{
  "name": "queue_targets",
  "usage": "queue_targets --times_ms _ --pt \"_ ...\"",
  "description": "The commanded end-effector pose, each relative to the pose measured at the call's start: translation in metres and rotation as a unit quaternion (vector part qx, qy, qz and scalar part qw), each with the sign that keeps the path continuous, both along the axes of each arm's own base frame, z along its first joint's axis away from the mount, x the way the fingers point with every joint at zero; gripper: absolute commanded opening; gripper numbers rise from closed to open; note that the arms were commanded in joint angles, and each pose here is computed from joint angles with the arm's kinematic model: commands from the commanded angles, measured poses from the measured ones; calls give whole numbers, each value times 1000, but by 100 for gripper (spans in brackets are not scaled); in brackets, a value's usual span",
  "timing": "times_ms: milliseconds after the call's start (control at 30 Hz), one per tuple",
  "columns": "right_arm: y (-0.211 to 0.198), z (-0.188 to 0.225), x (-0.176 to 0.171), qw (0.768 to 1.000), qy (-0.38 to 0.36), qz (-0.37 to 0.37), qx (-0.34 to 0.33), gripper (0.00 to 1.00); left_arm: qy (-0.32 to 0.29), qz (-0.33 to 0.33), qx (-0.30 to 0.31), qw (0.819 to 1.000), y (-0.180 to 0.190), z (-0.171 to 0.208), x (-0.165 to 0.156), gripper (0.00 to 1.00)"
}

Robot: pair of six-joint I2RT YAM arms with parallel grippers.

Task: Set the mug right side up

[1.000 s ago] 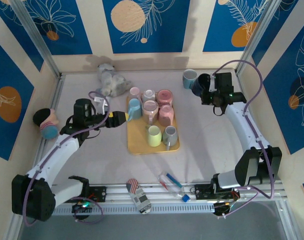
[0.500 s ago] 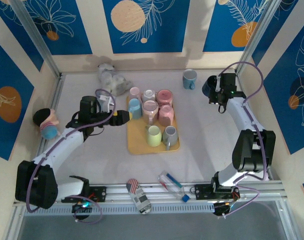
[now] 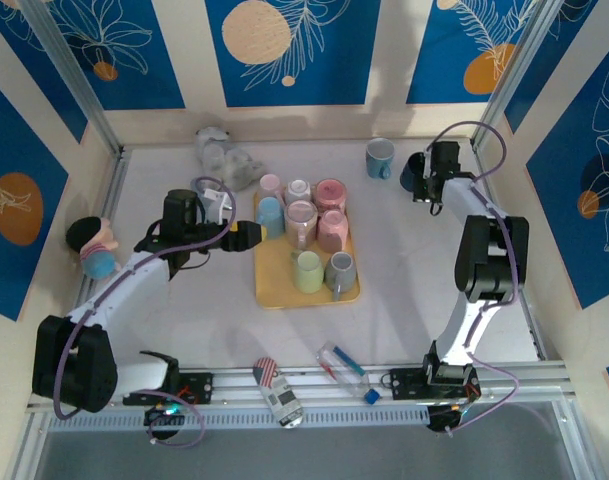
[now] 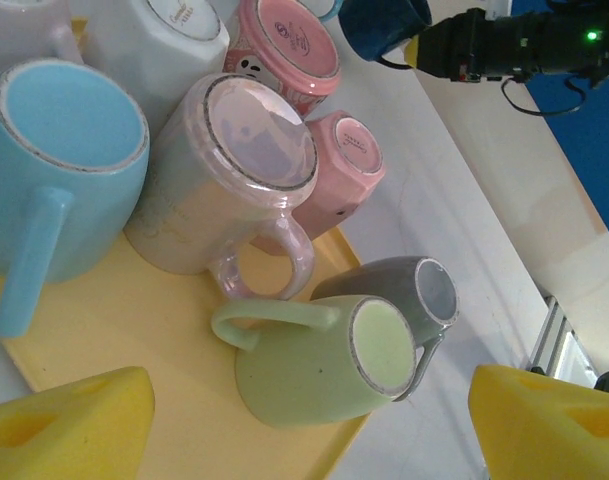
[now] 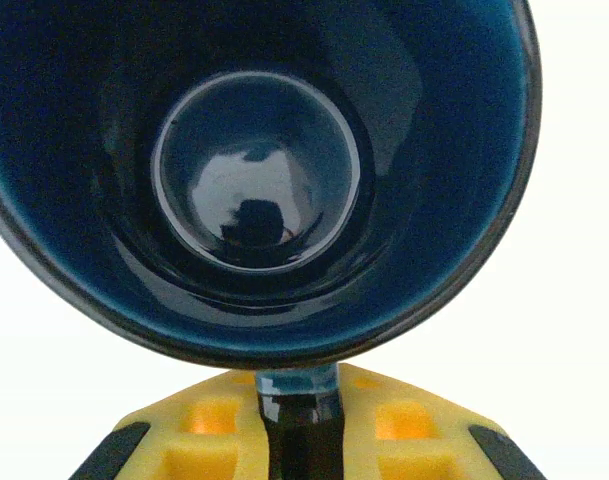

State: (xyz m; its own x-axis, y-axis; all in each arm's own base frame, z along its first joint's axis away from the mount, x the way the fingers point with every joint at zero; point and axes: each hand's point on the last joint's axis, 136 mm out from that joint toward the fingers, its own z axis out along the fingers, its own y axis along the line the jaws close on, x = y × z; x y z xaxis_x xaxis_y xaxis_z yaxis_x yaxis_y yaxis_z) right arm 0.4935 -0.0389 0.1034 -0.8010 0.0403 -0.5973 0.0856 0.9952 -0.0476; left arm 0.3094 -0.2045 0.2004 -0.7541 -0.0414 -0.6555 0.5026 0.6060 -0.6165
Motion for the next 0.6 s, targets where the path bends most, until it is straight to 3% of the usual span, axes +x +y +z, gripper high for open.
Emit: queue_targets --times_ms 0,567 --pt "-1 35 39 998 -69 5 -13 0 -15 -10 13 1000 -3 4 2 82" --pt "17 -8 84 999 -31 35 -21 2 3 18 58 998 8 -17 9 81"
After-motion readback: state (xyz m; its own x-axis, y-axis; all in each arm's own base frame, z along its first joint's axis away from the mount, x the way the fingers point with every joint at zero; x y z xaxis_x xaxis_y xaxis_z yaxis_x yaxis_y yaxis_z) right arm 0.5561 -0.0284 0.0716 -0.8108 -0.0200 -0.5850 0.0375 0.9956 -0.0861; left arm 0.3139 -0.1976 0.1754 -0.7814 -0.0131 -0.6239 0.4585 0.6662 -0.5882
